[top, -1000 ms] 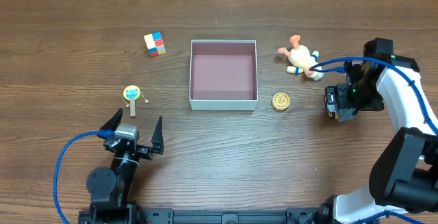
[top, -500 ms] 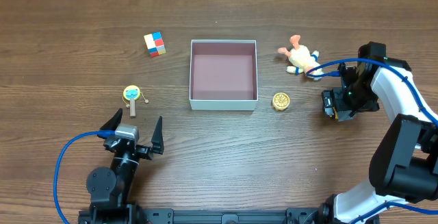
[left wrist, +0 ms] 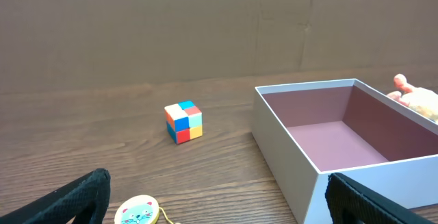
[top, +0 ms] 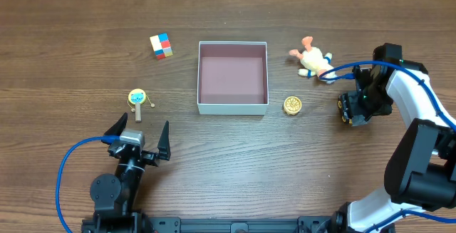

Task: Pack container
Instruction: 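Move right gripper over the yellow-teal toy truck and grasp it, then carry the truck with right gripper into the white box and release, then move right gripper to the plush duck and grasp it, then carry the plush duck with right gripper into the box and release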

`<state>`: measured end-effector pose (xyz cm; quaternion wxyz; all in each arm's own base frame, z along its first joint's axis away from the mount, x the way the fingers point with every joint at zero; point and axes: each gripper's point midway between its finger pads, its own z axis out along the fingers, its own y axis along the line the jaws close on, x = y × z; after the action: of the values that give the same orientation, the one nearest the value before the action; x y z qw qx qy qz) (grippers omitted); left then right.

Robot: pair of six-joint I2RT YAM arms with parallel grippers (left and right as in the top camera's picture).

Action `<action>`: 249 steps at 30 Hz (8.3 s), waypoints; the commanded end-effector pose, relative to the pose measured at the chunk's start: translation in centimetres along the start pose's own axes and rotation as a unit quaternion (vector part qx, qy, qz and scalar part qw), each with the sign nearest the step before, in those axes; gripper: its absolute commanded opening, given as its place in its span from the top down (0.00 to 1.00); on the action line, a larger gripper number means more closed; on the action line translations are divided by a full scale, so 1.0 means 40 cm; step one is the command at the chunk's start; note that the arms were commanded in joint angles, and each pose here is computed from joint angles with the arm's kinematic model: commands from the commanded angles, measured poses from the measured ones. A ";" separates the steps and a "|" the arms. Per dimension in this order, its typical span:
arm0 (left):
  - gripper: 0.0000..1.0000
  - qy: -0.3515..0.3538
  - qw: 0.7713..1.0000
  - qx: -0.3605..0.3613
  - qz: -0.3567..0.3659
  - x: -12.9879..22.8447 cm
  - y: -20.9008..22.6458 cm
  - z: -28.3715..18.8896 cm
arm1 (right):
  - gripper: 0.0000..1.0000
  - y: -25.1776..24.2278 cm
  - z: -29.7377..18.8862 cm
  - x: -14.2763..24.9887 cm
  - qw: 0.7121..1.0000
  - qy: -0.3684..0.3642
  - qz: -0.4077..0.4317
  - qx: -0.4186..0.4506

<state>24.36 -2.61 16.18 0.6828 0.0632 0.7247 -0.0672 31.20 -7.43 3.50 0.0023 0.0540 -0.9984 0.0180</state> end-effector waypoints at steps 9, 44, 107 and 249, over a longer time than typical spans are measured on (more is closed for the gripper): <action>0.00 -0.004 1.000 -0.004 0.010 -0.002 0.004 -0.001 | 0.45 -0.006 -0.002 -0.005 1.000 -0.005 0.002 0.004; 0.00 -0.004 1.000 -0.004 0.010 -0.002 0.004 -0.001 | 0.69 0.375 -0.351 -0.225 0.983 -0.136 -0.122 0.001; 0.00 -0.004 1.000 -0.004 0.010 -0.002 0.004 -0.001 | 0.53 0.735 -0.230 -0.259 0.991 -0.119 -0.017 -0.061; 0.00 -0.004 1.000 -0.004 0.010 -0.002 0.004 -0.001 | 0.00 0.670 -0.417 -0.362 0.990 -0.098 -0.035 -0.097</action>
<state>24.36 -2.61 16.18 0.6828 0.0632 0.7247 -0.0672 41.95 22.88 17.14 -0.0630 0.1073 -0.9889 -0.0812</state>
